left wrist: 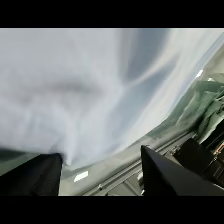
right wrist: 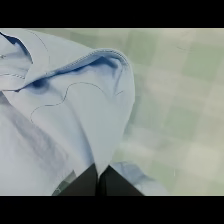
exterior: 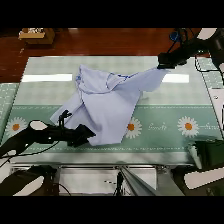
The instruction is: Fold the shirts.
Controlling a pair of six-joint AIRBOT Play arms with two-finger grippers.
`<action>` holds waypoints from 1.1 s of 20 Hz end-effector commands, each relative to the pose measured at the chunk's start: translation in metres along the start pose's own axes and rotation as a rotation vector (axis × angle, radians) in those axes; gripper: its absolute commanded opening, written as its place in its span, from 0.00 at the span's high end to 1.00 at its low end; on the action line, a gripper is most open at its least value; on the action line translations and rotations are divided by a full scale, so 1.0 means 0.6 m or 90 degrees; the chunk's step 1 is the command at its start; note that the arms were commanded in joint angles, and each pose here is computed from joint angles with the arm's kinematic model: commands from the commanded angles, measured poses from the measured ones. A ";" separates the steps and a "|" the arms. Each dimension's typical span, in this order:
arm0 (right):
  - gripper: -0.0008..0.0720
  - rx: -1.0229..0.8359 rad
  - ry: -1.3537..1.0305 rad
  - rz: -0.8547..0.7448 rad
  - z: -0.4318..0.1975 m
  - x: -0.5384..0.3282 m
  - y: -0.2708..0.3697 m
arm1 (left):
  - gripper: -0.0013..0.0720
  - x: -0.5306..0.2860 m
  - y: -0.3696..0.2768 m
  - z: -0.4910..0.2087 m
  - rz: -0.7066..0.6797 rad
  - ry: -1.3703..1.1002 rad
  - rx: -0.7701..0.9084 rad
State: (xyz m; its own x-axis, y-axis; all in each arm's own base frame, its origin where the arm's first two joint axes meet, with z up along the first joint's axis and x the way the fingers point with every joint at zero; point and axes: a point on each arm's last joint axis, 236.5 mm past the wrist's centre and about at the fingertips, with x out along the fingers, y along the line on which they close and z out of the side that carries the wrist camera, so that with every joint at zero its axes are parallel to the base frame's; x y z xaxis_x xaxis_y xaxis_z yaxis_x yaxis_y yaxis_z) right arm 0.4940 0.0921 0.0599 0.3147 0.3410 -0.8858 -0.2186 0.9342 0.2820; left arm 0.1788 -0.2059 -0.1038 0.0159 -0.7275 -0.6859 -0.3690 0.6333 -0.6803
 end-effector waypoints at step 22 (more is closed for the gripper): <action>0.95 -0.095 -0.348 -0.092 0.069 -0.363 0.081 | 0.95 -0.750 -0.536 -0.049 -0.180 -0.748 0.600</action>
State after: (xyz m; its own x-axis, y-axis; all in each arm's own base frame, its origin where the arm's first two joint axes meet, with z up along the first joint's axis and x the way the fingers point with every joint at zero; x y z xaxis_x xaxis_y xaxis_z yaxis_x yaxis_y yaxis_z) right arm 0.4710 0.0703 0.2048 0.6230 0.2599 -0.7378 -0.2506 0.9598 0.1265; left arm 0.2943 -0.1144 0.3631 0.7582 -0.6452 -0.0936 0.4891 0.6578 -0.5729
